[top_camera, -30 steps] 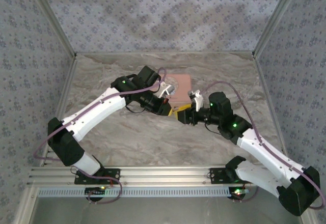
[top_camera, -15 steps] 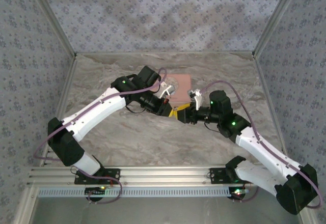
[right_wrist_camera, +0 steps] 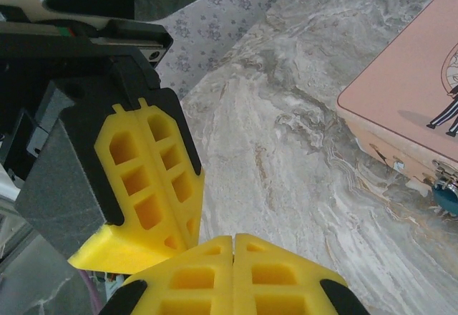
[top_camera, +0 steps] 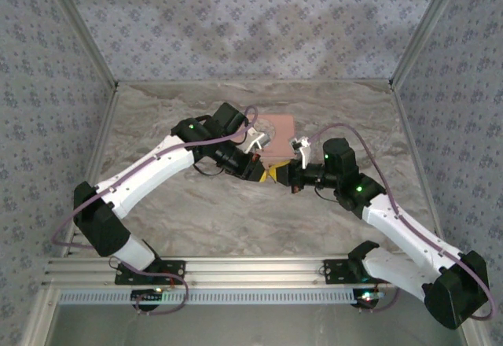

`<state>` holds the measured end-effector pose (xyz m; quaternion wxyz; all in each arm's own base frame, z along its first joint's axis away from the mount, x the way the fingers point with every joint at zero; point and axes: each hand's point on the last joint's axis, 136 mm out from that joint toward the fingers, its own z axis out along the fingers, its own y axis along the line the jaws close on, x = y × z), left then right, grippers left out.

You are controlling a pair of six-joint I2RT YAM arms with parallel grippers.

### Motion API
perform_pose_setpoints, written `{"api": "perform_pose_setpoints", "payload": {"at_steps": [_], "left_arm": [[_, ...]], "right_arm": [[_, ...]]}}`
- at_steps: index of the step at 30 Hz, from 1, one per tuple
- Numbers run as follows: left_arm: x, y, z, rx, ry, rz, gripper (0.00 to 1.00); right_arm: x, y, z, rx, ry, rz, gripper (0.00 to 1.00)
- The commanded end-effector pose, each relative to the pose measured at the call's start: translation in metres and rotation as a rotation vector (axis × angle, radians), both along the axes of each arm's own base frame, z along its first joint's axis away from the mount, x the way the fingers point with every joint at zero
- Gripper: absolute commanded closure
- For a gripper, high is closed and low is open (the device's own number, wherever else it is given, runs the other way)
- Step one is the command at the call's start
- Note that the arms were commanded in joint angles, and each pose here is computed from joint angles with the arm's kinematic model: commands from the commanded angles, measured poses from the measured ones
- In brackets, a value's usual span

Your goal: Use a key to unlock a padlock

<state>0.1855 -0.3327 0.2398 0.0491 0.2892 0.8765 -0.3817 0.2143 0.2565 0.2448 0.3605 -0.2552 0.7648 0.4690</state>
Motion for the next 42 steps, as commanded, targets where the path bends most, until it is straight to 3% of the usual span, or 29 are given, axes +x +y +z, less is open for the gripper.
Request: {"api": "perform_pose_setpoints", "payload": {"at_steps": [1,7,13,27,32,42], "left_arm": [[-0.003,-0.004,0.029,-0.072,-0.064,-0.030,1.00],[0.004,-0.004,0.033,-0.079,-0.076,-0.005,1.00],[0.022,0.007,0.049,-0.173,-0.081,0.097,0.69],[0.030,0.007,0.084,-0.442,-0.182,0.171,0.43],[0.033,0.009,0.099,-0.581,-0.261,0.204,0.26],[0.031,0.006,0.113,-0.770,-0.314,0.187,0.28]], "right_arm": [[-0.006,0.003,0.003,0.018,-0.002,0.040,1.00],[-0.007,0.004,0.009,0.039,-0.008,0.047,1.00],[0.002,-0.006,0.027,0.126,-0.030,-0.021,1.00],[0.013,-0.015,0.072,0.304,-0.050,-0.092,1.00],[0.016,-0.018,0.093,0.373,-0.047,-0.116,1.00],[0.023,-0.023,0.125,0.508,-0.011,-0.169,1.00]]}}
